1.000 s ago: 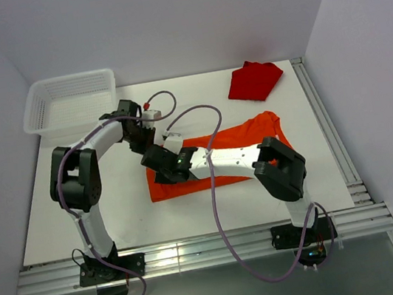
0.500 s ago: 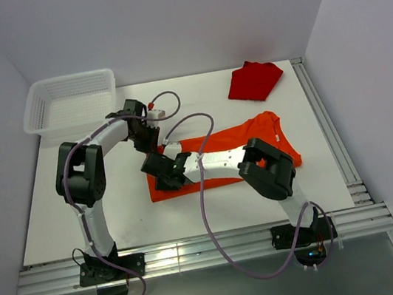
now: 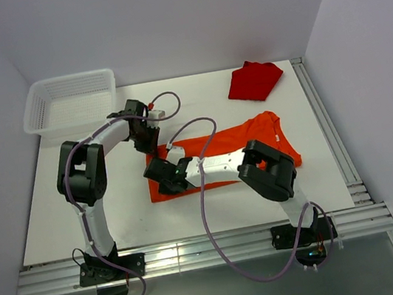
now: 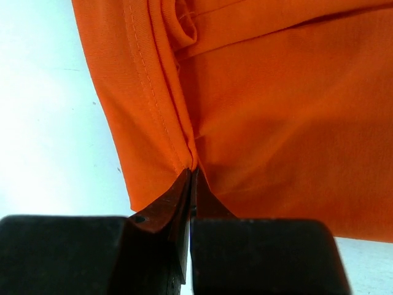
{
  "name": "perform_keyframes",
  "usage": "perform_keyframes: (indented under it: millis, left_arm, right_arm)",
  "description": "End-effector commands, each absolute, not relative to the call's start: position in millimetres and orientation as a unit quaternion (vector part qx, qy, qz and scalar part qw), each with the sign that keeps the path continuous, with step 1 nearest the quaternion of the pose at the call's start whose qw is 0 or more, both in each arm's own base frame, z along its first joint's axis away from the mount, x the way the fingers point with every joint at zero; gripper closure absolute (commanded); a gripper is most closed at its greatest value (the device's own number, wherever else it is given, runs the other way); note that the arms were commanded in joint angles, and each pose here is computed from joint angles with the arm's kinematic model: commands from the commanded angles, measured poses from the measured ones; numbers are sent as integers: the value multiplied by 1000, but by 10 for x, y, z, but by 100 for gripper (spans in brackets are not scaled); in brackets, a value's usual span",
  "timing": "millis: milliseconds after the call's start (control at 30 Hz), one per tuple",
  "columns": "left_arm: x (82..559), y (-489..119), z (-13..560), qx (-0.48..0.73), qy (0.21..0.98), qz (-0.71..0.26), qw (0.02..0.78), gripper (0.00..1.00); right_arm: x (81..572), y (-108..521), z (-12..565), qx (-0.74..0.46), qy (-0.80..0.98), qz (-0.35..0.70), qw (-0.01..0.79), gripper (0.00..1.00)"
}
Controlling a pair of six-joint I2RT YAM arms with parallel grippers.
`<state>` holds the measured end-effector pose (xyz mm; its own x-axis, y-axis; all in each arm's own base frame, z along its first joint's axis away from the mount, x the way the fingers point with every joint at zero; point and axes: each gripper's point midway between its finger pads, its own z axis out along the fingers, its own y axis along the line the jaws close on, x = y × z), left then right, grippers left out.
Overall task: Roll the t-shirts
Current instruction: Roll the tshirt
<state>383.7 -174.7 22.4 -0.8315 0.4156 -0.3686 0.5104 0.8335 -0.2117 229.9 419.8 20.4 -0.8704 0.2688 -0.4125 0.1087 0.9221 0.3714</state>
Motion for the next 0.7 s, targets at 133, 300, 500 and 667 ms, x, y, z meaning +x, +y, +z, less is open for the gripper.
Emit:
perform_keyframes:
  millis: [133,300,500,667]
  left_arm:
    - [4050,-1719,310,246,942,-126,192,77]
    - [4133,-1736,606,253,934,-136,213,67]
    - [4198,-1643,897,244,929,-134,243,53]
    - [4200,-1475,1006,221,931,-139,256,50]
  right_arm:
    - [2189,4106,276,97,954,153,240,92]
    - [2230,4072,437,99,950,149,257,76]
    - [2246,4029,599,102,946,144,273,58]
    - [2285,4064,785,93,942,134,294,58]
